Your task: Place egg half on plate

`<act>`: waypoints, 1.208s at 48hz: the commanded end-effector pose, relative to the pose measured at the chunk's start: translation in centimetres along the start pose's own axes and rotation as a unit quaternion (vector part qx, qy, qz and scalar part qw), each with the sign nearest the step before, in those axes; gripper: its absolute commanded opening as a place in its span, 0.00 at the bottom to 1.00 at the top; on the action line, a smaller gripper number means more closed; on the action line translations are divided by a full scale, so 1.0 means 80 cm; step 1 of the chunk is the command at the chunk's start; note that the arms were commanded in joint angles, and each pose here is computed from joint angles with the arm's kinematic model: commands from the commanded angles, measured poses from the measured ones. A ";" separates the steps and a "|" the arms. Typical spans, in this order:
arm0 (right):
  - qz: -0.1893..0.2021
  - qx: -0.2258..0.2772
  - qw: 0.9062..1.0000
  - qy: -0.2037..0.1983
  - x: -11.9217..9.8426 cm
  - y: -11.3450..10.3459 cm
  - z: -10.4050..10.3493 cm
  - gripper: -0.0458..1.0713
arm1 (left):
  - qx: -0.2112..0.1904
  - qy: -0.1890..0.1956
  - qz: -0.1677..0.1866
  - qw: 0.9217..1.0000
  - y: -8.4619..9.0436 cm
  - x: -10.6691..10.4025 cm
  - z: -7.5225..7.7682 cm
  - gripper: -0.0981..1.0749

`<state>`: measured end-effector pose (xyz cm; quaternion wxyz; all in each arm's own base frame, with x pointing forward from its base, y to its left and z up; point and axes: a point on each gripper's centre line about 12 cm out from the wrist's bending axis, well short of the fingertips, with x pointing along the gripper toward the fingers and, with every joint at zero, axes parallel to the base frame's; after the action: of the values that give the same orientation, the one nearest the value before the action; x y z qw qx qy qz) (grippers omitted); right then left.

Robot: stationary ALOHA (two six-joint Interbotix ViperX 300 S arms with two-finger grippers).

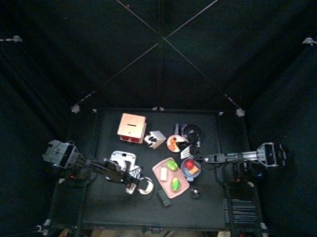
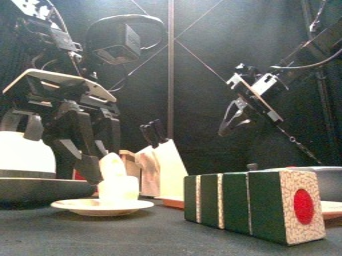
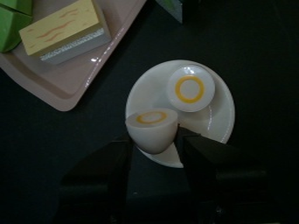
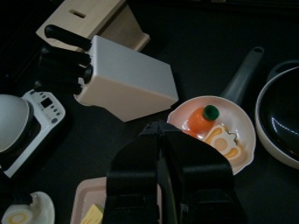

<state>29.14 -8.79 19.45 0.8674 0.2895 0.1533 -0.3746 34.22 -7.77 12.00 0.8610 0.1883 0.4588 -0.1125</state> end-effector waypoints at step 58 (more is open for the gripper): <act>0.006 0.001 1.000 -0.008 -0.004 0.003 0.006 0.29 | -0.137 -0.149 0.006 0.979 0.074 0.049 0.131 0.78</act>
<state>29.05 -8.73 19.30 0.8677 0.2873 0.1561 -0.3744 45.71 -6.79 13.88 0.9289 0.0562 0.3597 -0.0675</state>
